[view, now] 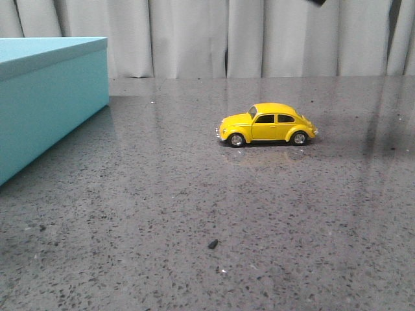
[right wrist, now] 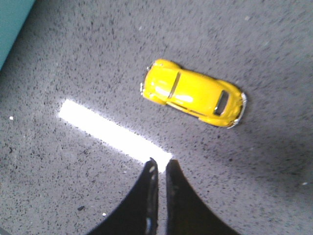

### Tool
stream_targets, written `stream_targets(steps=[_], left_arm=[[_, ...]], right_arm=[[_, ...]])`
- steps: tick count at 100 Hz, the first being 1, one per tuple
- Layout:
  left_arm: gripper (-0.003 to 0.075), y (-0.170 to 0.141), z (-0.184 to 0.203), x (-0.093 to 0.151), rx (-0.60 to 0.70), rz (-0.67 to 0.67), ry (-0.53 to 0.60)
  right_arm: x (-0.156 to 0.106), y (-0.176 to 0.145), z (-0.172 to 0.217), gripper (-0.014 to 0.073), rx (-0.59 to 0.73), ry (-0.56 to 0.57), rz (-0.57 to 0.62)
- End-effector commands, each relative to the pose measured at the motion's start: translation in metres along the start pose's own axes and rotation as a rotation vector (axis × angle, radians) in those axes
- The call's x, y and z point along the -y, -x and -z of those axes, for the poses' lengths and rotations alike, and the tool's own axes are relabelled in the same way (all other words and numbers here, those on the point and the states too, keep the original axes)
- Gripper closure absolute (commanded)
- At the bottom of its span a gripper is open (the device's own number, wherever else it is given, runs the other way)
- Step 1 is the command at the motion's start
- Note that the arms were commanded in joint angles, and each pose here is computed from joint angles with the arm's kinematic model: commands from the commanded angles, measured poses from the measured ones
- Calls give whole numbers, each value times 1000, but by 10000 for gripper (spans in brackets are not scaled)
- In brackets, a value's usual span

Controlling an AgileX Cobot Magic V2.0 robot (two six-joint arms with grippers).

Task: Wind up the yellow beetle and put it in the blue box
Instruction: 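Lower the right gripper onto the roof of the yellow beetle car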

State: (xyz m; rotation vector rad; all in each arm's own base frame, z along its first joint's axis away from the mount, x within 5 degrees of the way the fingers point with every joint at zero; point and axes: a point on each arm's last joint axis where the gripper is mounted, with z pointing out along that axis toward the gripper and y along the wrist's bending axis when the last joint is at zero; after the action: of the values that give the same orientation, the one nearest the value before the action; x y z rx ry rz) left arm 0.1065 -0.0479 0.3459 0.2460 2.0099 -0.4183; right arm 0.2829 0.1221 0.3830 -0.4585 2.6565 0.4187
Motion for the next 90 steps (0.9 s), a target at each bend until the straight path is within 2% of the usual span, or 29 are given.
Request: stream_targets(steps=[1, 19, 90], left_arm=[[739, 16, 5, 4, 93, 8, -24], [739, 16, 5, 4, 93, 8, -24], [739, 15, 2, 4, 84, -8, -23]], right_arm=[[-6, 8, 3, 638, 39, 50, -2], [-2, 17, -21, 638, 24, 69, -28], [10, 27, -70, 639, -57, 37, -49]])
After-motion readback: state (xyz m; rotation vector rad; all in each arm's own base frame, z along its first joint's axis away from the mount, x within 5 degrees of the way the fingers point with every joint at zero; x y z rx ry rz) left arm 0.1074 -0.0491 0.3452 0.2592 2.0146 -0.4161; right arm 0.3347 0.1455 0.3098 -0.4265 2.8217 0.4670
